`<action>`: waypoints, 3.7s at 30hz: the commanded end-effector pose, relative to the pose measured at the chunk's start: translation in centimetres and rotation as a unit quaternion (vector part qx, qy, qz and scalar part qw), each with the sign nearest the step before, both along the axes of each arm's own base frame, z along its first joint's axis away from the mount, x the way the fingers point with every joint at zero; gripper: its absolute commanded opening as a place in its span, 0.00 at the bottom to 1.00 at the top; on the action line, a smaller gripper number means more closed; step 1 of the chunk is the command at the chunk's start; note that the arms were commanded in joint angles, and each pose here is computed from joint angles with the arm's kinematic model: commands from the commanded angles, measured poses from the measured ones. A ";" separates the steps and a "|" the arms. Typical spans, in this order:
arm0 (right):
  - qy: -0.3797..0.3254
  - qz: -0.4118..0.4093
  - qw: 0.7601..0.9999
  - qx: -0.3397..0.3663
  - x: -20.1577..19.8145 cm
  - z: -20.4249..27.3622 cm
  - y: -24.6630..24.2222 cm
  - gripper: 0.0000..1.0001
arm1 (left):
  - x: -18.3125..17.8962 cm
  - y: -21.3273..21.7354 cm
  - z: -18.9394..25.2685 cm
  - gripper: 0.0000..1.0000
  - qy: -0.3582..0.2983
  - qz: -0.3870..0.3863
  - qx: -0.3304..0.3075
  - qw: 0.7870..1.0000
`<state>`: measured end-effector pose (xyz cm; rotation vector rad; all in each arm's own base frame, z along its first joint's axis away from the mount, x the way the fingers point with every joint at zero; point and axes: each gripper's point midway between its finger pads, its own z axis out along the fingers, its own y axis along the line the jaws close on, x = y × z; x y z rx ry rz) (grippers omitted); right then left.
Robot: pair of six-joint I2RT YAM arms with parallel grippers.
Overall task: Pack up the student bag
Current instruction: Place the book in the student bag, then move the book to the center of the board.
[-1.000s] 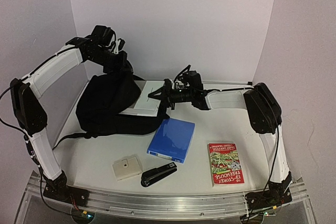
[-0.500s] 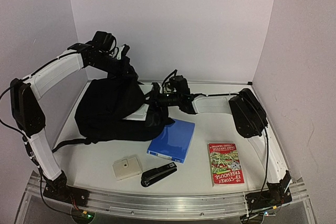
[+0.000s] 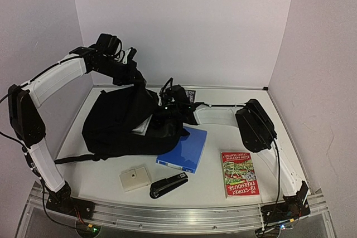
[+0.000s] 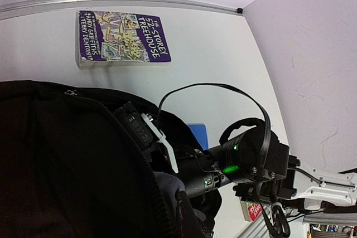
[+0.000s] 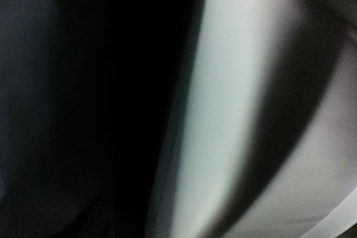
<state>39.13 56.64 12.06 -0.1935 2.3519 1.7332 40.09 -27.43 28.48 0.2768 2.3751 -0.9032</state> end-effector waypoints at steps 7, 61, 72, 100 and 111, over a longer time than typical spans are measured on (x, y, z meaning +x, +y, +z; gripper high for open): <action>-0.078 -0.048 0.994 -0.052 1.9 5.0 -3.8 0.89 | 0.6 1.7 4.3 0.00 -0.075 0.025 0.002 0.997; -0.133 -0.165 0.954 -0.213 12.9 1.4 -27.1 0.82 | 2.1 8.8 -18.7 0.14 0.114 0.065 0.312 0.941; -0.086 -0.192 0.960 -0.184 18.0 -3.4 -24.5 0.57 | 2.3 8.6 -18.1 0.19 0.107 0.070 0.301 0.945; -0.067 -0.222 0.926 -0.298 19.5 -11.4 -25.8 0.00 | 2.5 8.6 -16.4 0.19 0.094 0.084 0.288 0.949; -0.063 -0.223 0.919 -0.319 17.5 -8.0 -32.2 0.00 | 2.8 9.0 -15.6 0.19 0.086 0.092 0.281 0.951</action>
